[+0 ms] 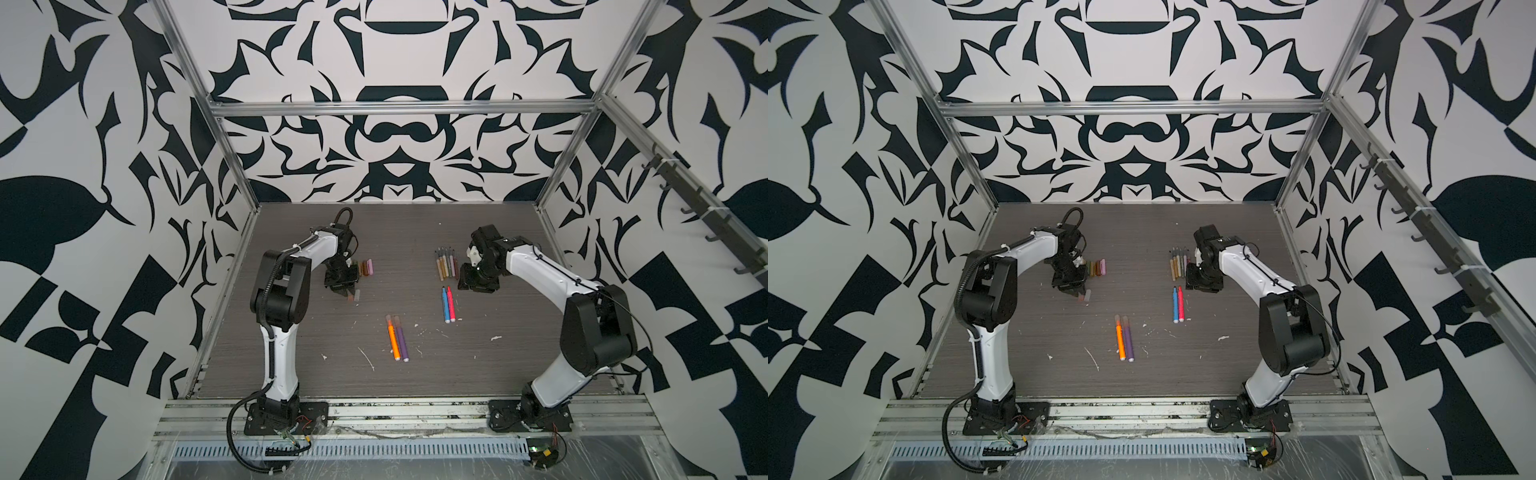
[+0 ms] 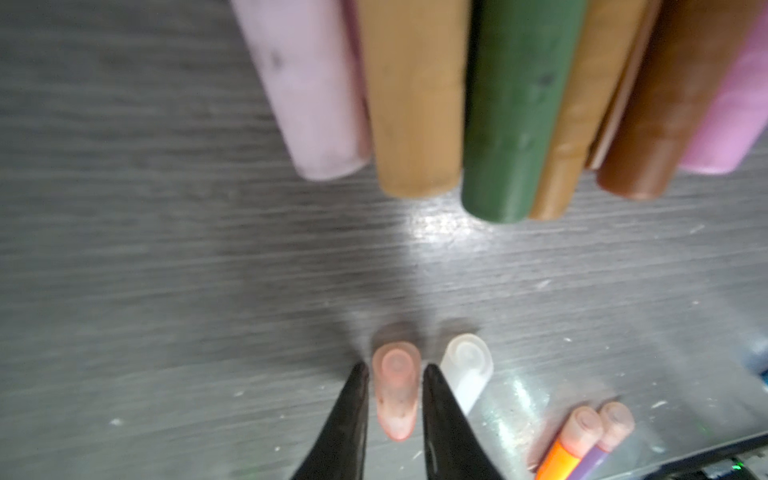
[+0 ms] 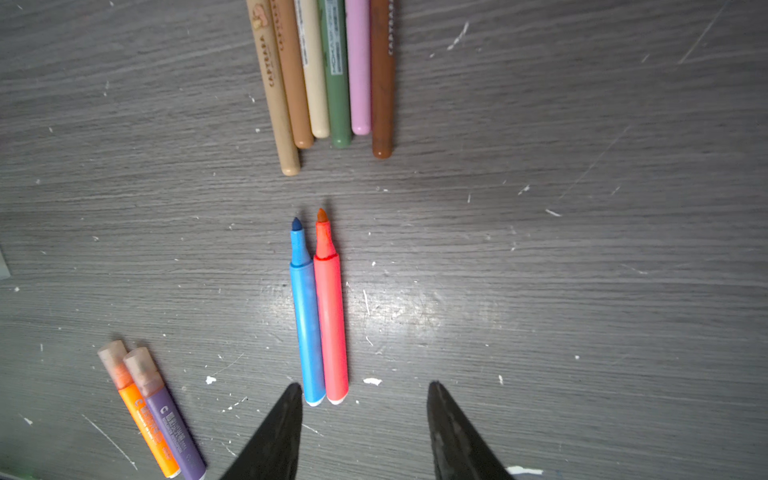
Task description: Open the pen caps
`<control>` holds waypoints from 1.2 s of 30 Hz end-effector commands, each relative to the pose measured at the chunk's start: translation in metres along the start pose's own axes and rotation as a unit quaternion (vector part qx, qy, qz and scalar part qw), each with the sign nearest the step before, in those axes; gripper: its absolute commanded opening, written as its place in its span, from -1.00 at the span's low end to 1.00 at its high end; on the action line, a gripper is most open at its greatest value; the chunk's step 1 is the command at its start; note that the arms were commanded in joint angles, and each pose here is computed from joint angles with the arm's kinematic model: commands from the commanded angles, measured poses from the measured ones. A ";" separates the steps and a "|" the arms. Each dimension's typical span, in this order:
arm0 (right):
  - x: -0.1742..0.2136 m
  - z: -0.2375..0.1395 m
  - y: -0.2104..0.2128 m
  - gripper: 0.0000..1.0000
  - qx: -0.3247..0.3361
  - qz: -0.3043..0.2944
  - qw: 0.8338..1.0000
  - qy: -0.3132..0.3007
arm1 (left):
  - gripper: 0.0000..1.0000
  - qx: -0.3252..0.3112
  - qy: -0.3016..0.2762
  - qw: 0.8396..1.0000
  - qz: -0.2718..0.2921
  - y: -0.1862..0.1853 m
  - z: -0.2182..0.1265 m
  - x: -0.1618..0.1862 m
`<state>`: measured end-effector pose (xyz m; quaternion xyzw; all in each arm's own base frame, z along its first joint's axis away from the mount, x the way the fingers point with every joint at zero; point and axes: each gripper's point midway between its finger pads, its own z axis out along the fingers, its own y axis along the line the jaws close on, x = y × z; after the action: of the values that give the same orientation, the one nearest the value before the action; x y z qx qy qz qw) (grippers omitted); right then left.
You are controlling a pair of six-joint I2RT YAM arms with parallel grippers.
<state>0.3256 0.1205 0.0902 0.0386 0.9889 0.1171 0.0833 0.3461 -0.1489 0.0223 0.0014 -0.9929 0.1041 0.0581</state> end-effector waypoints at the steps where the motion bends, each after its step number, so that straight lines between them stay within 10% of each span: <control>1: -0.003 -0.007 0.002 0.02 -0.006 0.003 1.000 -0.011 | -0.36 -0.008 0.013 1.000 -0.004 0.003 0.000 0.003; 21: -0.003 -0.007 0.003 0.02 -0.009 0.004 1.000 -0.012 | -0.23 -0.020 -0.044 0.999 -0.013 0.001 -0.043 -0.039; 36: -0.002 -0.011 0.001 0.02 -0.005 0.004 1.000 -0.017 | -0.81 -0.011 -0.058 0.998 -0.038 0.009 -0.048 -0.094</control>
<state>0.3260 0.1208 0.0885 0.0385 0.9886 0.1181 0.0851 0.4560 -0.1313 0.0579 0.0440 -0.9940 0.0962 -0.0285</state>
